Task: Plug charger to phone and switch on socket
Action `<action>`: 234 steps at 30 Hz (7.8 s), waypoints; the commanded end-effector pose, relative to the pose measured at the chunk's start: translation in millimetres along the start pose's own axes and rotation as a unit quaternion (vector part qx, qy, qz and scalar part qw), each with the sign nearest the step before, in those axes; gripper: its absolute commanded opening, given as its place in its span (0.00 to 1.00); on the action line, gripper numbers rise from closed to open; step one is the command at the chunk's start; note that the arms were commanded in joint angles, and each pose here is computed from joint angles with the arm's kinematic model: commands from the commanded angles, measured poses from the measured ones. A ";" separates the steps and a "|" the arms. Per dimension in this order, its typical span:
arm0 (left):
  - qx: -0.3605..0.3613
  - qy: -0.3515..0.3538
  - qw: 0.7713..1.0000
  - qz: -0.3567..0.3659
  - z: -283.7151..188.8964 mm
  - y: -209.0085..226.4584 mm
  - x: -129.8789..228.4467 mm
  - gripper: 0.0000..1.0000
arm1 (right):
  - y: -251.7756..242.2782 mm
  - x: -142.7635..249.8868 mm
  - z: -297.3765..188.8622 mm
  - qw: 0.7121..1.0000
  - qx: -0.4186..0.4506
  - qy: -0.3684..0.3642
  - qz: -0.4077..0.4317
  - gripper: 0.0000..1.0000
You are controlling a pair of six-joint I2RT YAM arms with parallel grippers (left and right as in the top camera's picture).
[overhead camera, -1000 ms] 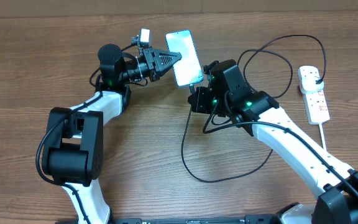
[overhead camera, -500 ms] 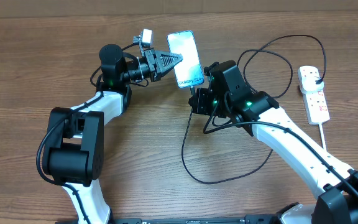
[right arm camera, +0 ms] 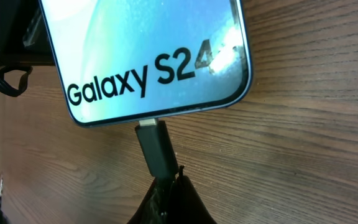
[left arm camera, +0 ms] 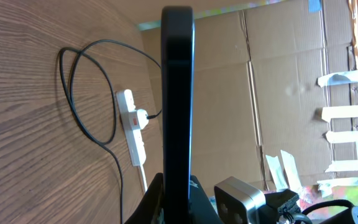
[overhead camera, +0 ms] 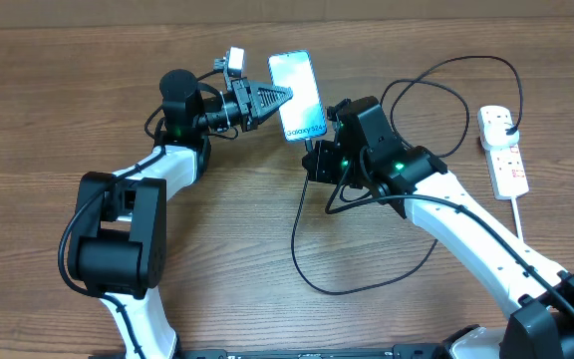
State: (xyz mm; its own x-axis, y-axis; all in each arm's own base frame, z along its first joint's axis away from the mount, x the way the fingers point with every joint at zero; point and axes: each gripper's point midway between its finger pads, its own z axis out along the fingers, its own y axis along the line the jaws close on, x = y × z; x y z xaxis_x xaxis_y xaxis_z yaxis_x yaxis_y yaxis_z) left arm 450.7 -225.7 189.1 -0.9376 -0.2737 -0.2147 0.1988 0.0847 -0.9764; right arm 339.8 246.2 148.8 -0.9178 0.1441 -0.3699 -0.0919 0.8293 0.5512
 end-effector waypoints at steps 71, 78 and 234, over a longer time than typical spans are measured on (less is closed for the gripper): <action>-0.333 0.010 0.943 -0.019 -43.0 152.7 47.3 0.04 | 19.6 30.4 -143.5 0.993 -0.010 -0.051 -0.104 1.00; -0.384 0.006 0.922 -0.045 -58.0 168.9 55.2 0.19 | 19.5 30.5 -143.5 0.993 -0.010 -0.051 -0.104 1.00; -0.385 0.043 0.903 0.184 -79.3 -26.4 106.2 1.00 | -411.0 -59.4 -77.5 0.882 0.191 -0.095 0.420 0.04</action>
State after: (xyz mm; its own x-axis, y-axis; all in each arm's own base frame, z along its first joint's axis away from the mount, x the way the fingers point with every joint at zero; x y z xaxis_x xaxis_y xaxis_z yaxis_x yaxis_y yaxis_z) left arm 324.1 -180.5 188.4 -0.8816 -0.0141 -0.4718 0.2705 0.8041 -0.5293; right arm 410.0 -185.3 23.8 -0.4433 0.8719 -0.2081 0.7744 0.4894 0.4010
